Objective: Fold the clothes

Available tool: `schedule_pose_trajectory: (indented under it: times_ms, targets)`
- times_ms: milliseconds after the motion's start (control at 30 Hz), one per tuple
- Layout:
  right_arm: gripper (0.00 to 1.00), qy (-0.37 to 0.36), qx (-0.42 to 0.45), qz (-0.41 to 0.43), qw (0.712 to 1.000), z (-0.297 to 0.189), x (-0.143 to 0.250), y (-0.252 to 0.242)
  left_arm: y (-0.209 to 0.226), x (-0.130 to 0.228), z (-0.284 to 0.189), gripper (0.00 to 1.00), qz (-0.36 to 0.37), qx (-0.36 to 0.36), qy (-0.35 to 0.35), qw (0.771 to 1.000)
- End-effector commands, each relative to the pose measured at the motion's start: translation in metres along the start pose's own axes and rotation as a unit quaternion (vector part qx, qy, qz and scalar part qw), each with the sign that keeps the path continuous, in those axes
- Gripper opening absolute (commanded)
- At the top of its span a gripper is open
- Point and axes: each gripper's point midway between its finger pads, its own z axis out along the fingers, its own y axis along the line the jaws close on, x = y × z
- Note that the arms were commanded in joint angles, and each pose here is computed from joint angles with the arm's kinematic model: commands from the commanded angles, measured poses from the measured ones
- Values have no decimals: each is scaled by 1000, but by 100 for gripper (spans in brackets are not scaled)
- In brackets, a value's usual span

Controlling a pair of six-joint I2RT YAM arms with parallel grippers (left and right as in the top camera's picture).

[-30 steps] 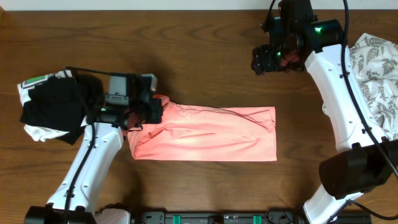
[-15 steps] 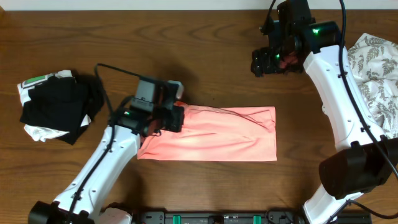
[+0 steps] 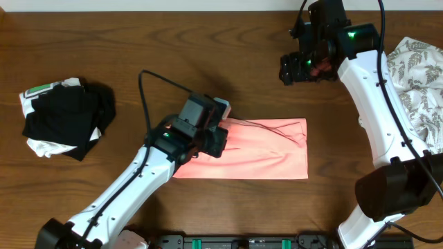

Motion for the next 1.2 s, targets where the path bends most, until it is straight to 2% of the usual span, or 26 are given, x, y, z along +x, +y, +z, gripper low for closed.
schedule_pose_trajectory:
  times_ms: [0, 367, 567, 633, 667, 733, 800, 933, 1000, 1167]
  targets:
    - [72, 1, 1, 13, 1000, 0, 2, -3, -5, -4, 10, 6, 6, -5, 3, 1000]
    - [72, 3, 1, 13, 1000, 0, 2, -3, -10, 8, 38, 7, 1, -3, 34, 999]
    - [72, 2, 1, 13, 1000, 0, 2, -3, -14, 9, 38, 12, 0, 0, 36, 999]
    - [72, 2, 1, 13, 1000, 0, 2, -3, -17, 9, 38, 17, -9, 3, 35, 999]
    - [72, 2, 1, 13, 1000, 0, 2, -3, -22, 9, 38, 24, -7, 14, 36, 999]
    - [72, 2, 1, 13, 1000, 0, 2, -3, -32, 8, 37, 24, -5, 39, 35, 999]
    - [72, 2, 1, 13, 1000, 0, 2, -3, -43, 5, 33, 30, -2, 69, 31, 997]
    - [72, 2, 1, 13, 1000, 0, 2, -3, -50, -3, 16, 32, 5, 79, 7, 997]
    - [72, 2, 1, 13, 1000, 0, 2, -3, -46, -13, 5, 33, 9, 64, -20, 998]
    - [72, 2, 1, 13, 1000, 0, 2, -3, -1, -38, -23, 32, -7, -51, -93, 994]
